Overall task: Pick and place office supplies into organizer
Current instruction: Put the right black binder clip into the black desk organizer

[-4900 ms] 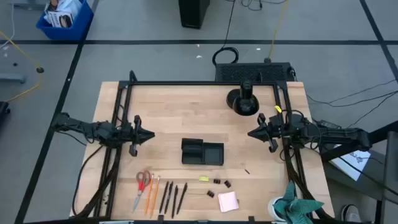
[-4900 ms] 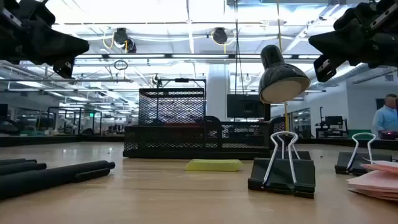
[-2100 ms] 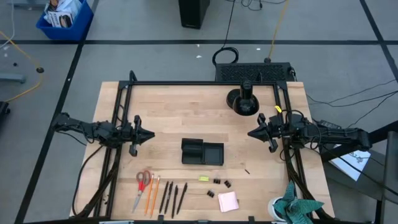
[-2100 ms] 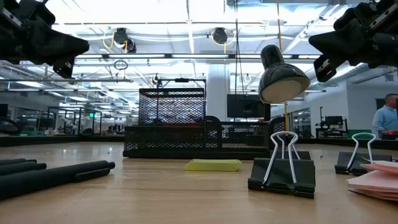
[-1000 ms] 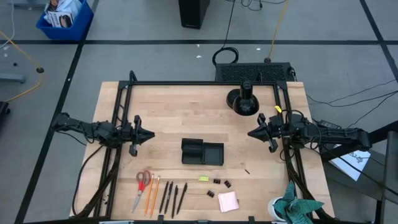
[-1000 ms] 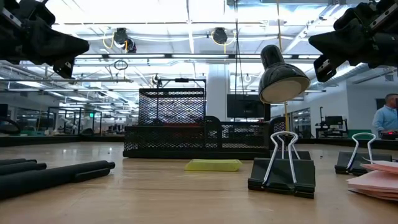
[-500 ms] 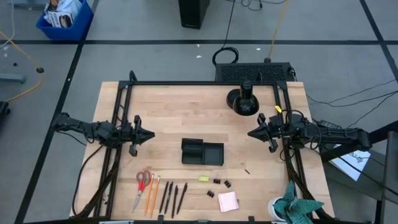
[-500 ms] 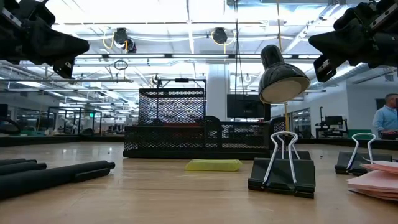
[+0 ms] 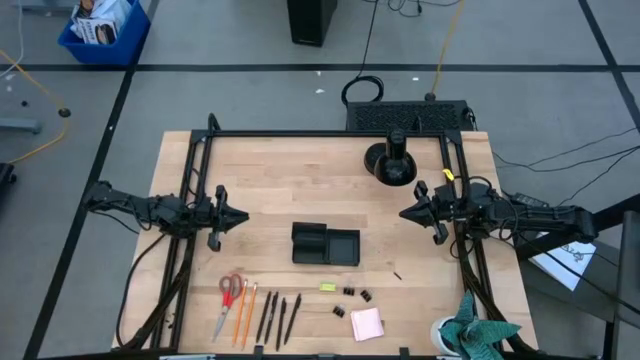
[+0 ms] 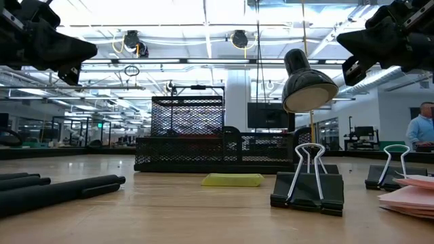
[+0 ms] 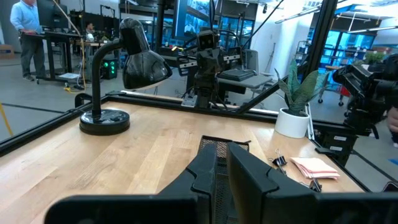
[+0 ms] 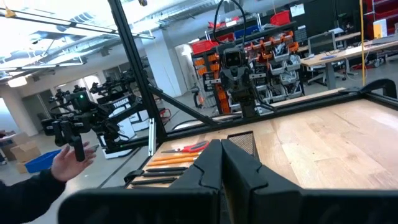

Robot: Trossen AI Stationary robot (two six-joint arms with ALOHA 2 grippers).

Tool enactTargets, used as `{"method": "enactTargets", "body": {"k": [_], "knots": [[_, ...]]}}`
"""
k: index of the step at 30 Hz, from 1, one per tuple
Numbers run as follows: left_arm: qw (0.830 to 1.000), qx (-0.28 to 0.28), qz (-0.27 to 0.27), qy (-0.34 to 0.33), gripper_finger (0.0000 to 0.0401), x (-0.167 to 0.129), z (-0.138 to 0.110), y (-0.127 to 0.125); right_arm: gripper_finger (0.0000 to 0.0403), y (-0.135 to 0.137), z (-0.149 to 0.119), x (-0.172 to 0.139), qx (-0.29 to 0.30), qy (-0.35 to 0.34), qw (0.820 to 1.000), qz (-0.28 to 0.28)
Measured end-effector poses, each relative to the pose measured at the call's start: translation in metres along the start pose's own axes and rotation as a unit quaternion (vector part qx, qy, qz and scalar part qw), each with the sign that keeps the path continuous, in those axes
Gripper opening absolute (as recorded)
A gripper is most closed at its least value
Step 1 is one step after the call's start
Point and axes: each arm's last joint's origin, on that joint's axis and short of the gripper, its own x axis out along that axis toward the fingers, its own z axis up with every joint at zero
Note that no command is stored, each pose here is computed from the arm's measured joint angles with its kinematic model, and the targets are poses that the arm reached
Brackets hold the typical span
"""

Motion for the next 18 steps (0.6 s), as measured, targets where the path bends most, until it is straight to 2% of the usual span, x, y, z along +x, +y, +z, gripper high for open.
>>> {"method": "enactTargets", "body": {"k": [14,18], "knots": [[1.000,-0.002,-0.001,-0.006,0.0045,0.0000,0.0013,-0.0001,0.0000,0.0000,0.0001,0.0000,0.002,0.000,1.000,0.000],[1.000,-0.030,-0.001,-0.006,0.0045,0.0000,0.0013,-0.0002,0.0000,0.0002,0.0004,0.0000,-0.004,-0.002,1.000,0.001]]}}
